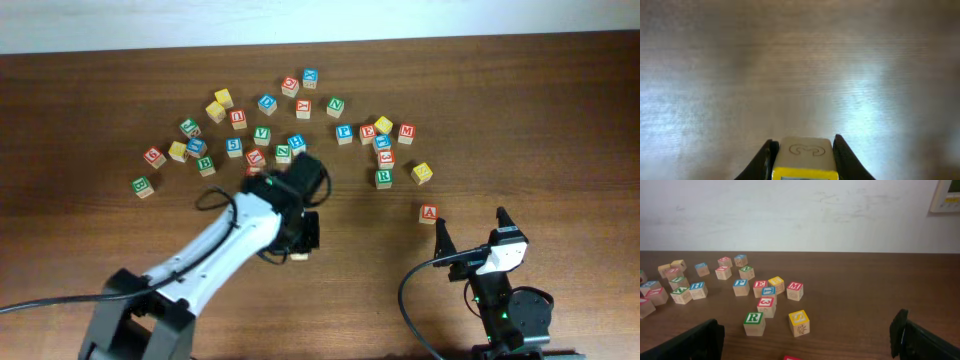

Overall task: Spell out CVPR
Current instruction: 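Carry the yellow C block forward and set it down on open table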

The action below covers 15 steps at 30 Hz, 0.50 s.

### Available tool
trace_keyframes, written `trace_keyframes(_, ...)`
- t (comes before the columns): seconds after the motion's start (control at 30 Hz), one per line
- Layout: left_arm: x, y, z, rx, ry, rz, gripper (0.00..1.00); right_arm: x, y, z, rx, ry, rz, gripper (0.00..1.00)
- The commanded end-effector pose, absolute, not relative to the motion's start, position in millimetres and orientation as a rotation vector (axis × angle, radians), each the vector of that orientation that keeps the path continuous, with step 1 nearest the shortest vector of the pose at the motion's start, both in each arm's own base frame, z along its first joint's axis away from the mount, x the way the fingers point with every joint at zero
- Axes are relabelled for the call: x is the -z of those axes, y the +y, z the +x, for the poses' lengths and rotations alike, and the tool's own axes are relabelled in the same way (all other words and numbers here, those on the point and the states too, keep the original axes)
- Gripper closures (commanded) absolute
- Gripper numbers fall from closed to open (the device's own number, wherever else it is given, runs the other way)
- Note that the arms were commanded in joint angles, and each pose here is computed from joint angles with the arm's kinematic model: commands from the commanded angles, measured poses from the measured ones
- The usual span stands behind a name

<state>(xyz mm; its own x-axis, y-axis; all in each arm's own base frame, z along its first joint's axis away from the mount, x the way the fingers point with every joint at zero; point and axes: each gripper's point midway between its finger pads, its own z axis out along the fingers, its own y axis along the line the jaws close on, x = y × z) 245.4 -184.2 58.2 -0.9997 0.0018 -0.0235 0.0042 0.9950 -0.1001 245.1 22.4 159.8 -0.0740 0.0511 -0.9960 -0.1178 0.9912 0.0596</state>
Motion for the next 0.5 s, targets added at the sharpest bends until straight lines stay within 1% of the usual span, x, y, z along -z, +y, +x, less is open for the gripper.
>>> trace_keyframes(0.0, -32, -174, 243, 0.020, 3.044, -0.057, 0.81, -157, 20, 245, -0.136, 1.644, -0.036, 0.02)
trace_keyframes(0.13, -10, -170, 242, 0.029, 3.005, -0.062, 0.82, -157, 20, 245, -0.136, 1.644, -0.036, 0.02)
trace_keyframes(0.23, -11, -160, 254, -0.058, 2.935, -0.070, 0.80, -157, 20, 245, -0.136, 1.644, -0.036, 0.02)
trace_keyframes(0.47, -11, -165, 257, -0.024, 2.924, -0.071, 0.78, -157, 20, 245, -0.136, 1.644, -0.036, 0.01)
